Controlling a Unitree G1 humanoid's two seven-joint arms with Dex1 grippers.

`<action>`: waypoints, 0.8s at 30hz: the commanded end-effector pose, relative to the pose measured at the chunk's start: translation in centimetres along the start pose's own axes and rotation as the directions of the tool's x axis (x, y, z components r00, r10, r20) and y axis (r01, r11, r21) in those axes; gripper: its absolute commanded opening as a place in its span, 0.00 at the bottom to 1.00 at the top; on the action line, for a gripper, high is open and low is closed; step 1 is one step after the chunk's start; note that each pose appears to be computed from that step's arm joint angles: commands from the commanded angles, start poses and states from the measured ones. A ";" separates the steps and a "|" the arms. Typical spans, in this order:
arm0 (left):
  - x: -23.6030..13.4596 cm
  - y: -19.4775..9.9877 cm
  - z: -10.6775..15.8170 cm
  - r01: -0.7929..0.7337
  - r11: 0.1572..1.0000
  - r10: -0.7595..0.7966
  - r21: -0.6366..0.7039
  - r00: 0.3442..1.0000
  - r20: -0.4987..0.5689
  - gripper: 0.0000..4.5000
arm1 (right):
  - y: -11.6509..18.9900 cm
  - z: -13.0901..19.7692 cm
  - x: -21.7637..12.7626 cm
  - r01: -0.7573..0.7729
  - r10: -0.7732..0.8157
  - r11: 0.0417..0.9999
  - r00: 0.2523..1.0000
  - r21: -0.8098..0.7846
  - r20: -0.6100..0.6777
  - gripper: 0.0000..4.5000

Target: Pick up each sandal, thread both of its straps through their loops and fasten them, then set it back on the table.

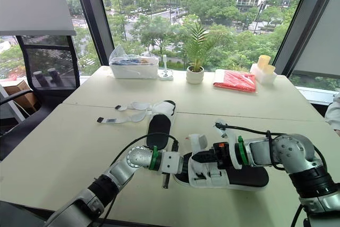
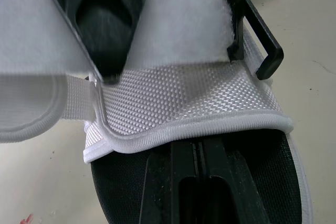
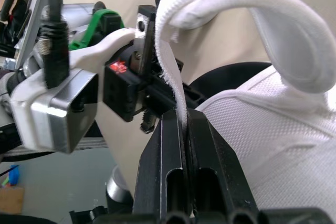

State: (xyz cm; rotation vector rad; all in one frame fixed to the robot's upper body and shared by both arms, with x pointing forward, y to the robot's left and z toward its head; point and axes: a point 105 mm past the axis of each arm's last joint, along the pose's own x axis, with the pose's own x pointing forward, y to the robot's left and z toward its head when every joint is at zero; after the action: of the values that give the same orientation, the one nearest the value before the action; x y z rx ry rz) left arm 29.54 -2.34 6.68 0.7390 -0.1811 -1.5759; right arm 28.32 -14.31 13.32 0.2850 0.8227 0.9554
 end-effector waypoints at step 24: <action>-0.7 -6.8 -6.6 0.165 0.960 -0.216 -0.227 0.950 -0.225 0.00 | 0.9 -0.9 -0.1 -0.001 0.013 0.917 1.000 -0.399 0.027 0.01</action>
State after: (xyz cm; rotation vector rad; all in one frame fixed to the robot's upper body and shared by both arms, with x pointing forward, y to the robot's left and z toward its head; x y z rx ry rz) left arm 29.52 -2.28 6.58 0.7342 -0.1792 -1.5692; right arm 27.67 -14.53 13.00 -0.0189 0.5971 1.0522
